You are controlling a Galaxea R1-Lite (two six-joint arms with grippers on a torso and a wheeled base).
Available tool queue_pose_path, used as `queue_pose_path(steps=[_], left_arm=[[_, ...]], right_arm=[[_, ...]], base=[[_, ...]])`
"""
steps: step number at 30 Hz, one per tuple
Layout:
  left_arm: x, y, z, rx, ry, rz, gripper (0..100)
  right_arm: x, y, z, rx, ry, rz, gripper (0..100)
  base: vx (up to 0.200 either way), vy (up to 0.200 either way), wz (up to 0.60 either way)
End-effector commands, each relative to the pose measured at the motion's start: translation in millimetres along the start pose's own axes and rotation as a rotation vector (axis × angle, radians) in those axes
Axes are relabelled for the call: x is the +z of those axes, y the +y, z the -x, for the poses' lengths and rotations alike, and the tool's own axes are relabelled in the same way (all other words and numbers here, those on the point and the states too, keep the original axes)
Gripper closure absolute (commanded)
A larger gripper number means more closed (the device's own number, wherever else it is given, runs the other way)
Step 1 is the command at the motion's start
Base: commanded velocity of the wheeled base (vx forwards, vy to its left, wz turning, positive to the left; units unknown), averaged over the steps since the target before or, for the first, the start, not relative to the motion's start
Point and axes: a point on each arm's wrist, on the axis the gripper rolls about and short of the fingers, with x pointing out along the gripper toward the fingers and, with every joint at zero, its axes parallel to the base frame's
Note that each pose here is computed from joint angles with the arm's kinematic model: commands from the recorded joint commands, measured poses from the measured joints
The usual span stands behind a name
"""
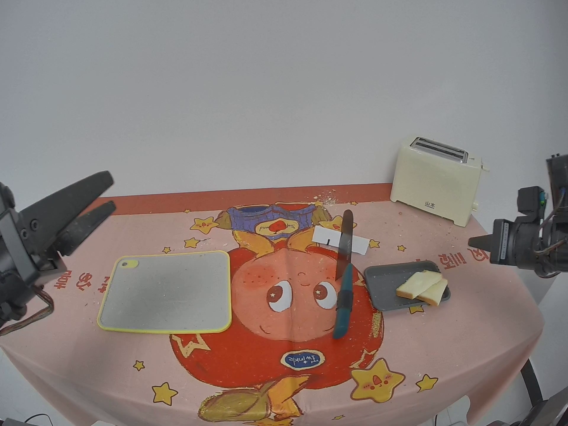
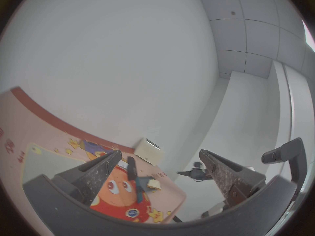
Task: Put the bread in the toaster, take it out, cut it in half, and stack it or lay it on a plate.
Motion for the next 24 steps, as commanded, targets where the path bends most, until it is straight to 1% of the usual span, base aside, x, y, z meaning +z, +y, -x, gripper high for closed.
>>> queue_pose_path(steps=[1, 2, 3, 4, 6, 7, 8, 9, 10, 12, 13, 17, 18, 19, 20, 21, 22, 24], left_arm=[[5.9, -19.3, 60, 0.092, -0.169, -0.186, 0], [3.5, -21.0, 66, 0.106, -0.171, -0.204, 0], [-1.9, -22.3, 75, 0.142, -0.157, -0.237, 0], [-5.3, -22.2, 79, 0.165, -0.141, -0.258, 0], [-16.1, -21.2, 90, 0.225, -0.083, -0.335, 0], [-21.1, -22.4, 96, 0.238, -0.062, -0.374, 0], [-27.6, -25.5, 106, 0.247, -0.048, -0.423, 0], [-31.7, -28.4, 113, 0.248, -0.046, -0.439, 0], [-35.4, -32.4, 121, 0.245, -0.055, -0.444, 0], [-38.8, -35.9, 128, 0.242, -0.065, -0.448, 0], [-41.2, -38.8, 134, 0.236, -0.075, -0.456, 0], [-42.7, -39.7, 136, 0.236, -0.083, -0.46, 0], [-44.7, -39.7, 138, 0.237, -0.089, -0.464, 0], [-45.4, -40.2, 139, 0.235, -0.094, -0.468, 0], [-48.2, -41.4, 143, 0.226, -0.108, -0.478, 0], [-48.6, -41.4, 143, 0.223, -0.108, -0.479, 0], [-54.0, -43.5, 151, 0.202, -0.134, -0.495, 0], [-60.6, -41.3, 154, 0.201, -0.141, -0.501, 0]], right_arm=[[-29, -20.9, 74, -0.068, -0.225, 0.058, 100], [-34, -24.6, 80, -0.09, -0.247, 0.068, 100], [-44, -30.7, 89, -0.113, -0.271, 0.074, 100], [-50, -34.4, 93, -0.122, -0.282, 0.071, 100], [-69, -44.9, 107, -0.146, -0.324, 0.059, 100], [-78, -49.2, 113, -0.154, -0.349, 0.061, 100], [-91, -54.3, 120, -0.169, -0.379, 0.086, 100], [-98, -57.3, 123, -0.185, -0.394, 0.11, 100], [-105, -59.9, 126, -0.206, -0.415, 0.122, 100], [-110, -61.8, 130, -0.228, -0.441, 0.11, 100], [-115, -63.2, 133, -0.252, -0.463, 0.097, 100], [-118, -63.6, 135, -0.256, -0.478, 0.088, 100], [-121, -63.9, 138, -0.274, -0.498, 0.085, 100], [-122, -63.9, 139, -0.275, -0.504, 0.084, 100], [-124, -64.3, 140, -0.28, -0.513, 0.082, 100], [-125, -64.4, 140, -0.28, -0.513, 0.082, 100], [-128, -64.9, 141, -0.284, -0.524, 0.081, 100], [-130, -65.0, 142, -0.282, -0.538, 0.08, 100]], base=[[0.0, 0.0, 0.0], [0.0, 0.0, 0.0], [0.0, 0.0, 0.0], [0.0, 0.0, 0.0], [0.0, 0.0, 0.0], [0.0, 0.0, 0.0], [0.0, 0.0, 0.0], [0.0, 0.0, 0.0], [0.0, 0.0, 0.0], [0.0, 0.0, 0.0], [0.0, 0.0, 0.0], [0.0, 0.0, 0.0], [0.0, 0.0, 0.0], [0.0, 0.0, 0.0], [0.0, 0.0, 0.0], [0.0, 0.0, 0.0], [0.0, 0.0, 0.0], [0.0, 0.0, 0.0]])
